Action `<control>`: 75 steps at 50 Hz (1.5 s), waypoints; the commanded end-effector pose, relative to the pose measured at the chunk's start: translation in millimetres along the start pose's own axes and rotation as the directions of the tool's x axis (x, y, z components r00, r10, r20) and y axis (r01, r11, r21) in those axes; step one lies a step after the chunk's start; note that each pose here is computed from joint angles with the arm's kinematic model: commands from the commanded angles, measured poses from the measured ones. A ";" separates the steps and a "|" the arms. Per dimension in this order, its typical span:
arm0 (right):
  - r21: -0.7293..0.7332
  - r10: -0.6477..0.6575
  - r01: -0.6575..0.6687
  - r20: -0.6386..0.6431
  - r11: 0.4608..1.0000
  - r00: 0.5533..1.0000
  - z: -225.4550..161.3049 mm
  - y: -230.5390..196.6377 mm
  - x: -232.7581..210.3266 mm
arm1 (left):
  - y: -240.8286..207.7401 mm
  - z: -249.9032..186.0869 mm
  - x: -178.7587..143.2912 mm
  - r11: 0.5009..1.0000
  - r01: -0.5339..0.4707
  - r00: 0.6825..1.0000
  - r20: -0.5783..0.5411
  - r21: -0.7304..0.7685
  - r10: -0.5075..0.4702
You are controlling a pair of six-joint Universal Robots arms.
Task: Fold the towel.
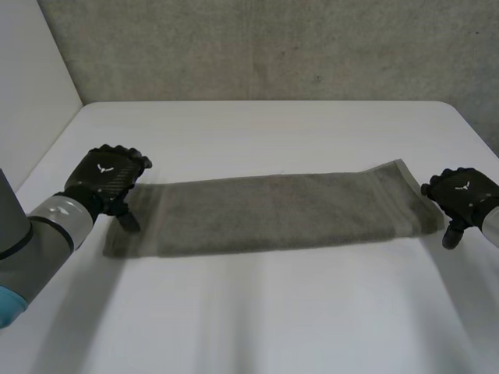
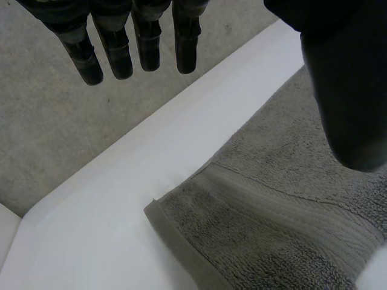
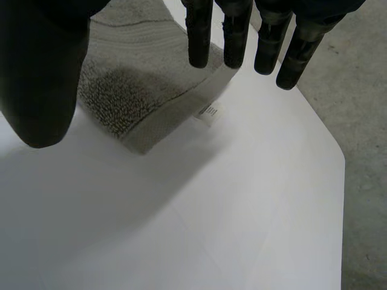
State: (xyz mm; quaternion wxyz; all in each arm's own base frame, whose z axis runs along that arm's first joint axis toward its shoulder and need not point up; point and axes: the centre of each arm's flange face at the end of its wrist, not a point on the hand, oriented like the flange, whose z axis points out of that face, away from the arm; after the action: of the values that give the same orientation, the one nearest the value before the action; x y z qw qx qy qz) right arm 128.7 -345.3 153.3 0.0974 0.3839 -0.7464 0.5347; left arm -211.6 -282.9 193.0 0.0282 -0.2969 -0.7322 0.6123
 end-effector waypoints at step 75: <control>0.169 -0.177 0.233 -0.292 0.958 0.940 -3.8 -48.9 93.9 | 4.4 0.0 2.3 1.000 0.001 1.000 0.003 -0.019 -0.001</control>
State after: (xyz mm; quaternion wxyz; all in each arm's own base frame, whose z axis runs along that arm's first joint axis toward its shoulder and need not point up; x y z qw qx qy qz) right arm 49.7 -398.8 216.5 0.2378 0.3605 -0.6694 0.6045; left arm -212.3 -281.1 186.6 0.0280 -0.2980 -0.7390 0.6035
